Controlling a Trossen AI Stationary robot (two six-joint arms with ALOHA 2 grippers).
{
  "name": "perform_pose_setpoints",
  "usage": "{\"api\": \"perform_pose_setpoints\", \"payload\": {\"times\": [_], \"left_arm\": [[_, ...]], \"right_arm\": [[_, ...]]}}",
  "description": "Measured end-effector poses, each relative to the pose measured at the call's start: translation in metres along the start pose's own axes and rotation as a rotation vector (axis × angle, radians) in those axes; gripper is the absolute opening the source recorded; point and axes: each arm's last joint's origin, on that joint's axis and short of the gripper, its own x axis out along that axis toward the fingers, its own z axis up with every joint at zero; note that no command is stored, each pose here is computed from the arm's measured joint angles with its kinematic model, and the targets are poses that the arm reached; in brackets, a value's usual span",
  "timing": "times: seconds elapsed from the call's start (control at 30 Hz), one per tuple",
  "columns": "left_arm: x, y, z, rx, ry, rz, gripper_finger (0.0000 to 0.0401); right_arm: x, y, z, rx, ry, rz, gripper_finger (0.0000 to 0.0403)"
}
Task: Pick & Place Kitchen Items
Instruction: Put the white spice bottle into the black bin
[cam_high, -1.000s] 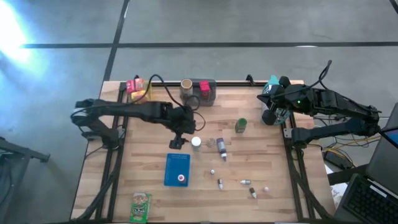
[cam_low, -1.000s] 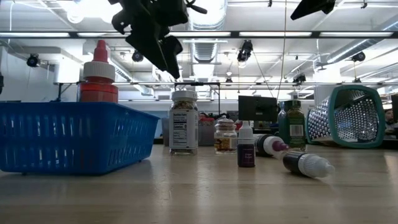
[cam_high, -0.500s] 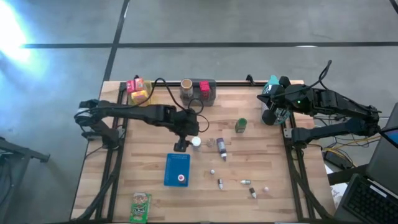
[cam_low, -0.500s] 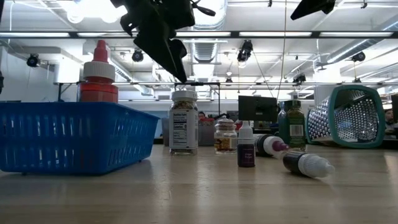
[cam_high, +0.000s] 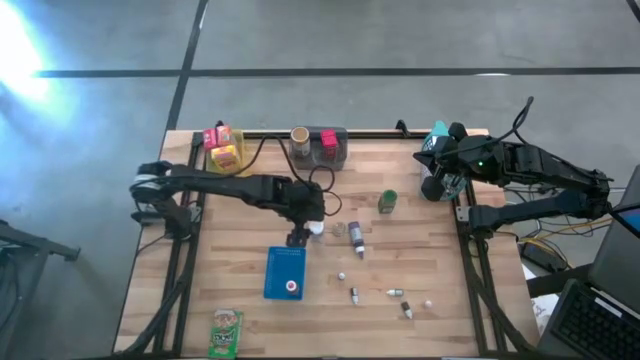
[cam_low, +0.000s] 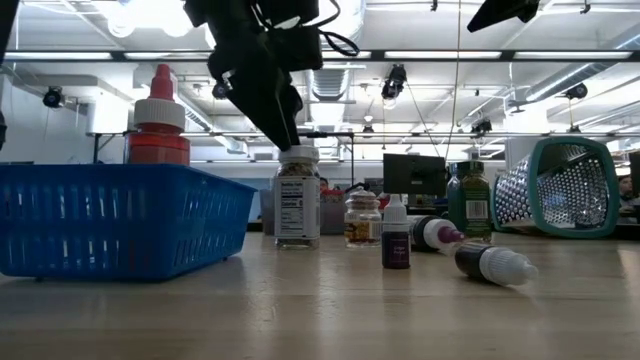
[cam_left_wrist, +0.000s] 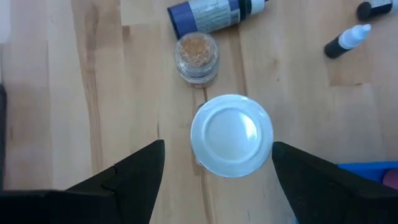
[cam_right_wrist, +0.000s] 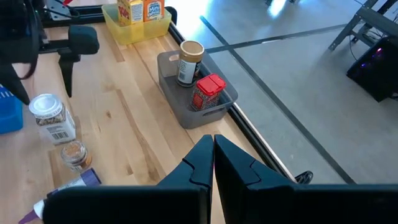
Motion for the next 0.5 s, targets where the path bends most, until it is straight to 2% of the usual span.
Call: {"api": "perform_pose_setpoints", "payload": {"times": [0.5], "left_arm": [[0.021, -0.003, 0.002, 0.002, 0.006, -0.021, 0.0300]], "right_arm": [[0.000, 0.000, 0.000, 0.001, 0.000, 0.000, 0.0008]]}}
